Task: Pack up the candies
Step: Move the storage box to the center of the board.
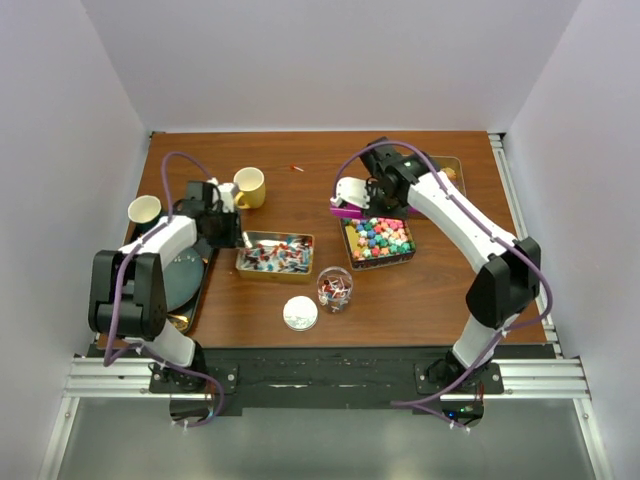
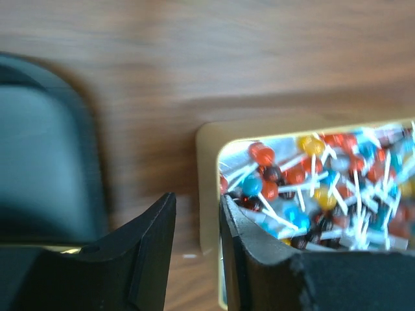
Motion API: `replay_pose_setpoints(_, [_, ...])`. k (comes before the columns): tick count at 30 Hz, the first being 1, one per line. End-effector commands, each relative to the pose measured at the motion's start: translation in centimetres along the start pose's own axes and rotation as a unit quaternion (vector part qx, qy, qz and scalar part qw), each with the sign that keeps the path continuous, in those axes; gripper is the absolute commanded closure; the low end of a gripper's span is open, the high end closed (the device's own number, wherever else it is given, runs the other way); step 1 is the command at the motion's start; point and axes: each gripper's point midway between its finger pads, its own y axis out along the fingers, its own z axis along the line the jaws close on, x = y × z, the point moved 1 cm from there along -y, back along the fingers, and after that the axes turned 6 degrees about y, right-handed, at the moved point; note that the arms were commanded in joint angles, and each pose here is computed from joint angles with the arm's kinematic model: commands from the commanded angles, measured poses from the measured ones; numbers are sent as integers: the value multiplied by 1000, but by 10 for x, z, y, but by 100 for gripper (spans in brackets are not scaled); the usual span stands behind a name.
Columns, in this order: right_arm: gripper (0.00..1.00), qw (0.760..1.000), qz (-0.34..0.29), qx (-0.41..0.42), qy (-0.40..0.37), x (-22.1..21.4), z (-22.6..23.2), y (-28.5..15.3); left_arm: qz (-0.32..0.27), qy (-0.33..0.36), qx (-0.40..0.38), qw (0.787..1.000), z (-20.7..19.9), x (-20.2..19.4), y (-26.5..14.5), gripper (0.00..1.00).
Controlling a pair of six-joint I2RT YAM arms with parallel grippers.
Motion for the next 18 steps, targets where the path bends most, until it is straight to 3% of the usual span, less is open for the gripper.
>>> replay_pose_setpoints(1, [100, 998, -47, -10, 28, 19, -16, 4, -7, 37, 59, 998, 39, 16, -11, 62])
replay_pose_setpoints(7, [100, 997, -41, -12, 57, 13, -30, 12, -72, 61, -52, 994, -4, 56, -42, 58])
replay_pose_setpoints(11, [100, 994, -34, -21, 101, 2, -39, 17, -152, 149, -118, 970, -67, 98, -54, 51])
replay_pose_setpoints(14, [100, 990, -24, -34, 136, -10, -46, 21, -157, 191, -171, 954, -119, 115, -44, 47])
replay_pose_setpoints(18, [100, 984, 6, -57, 172, -39, -57, 22, -139, 171, -187, 957, -154, 131, -7, 47])
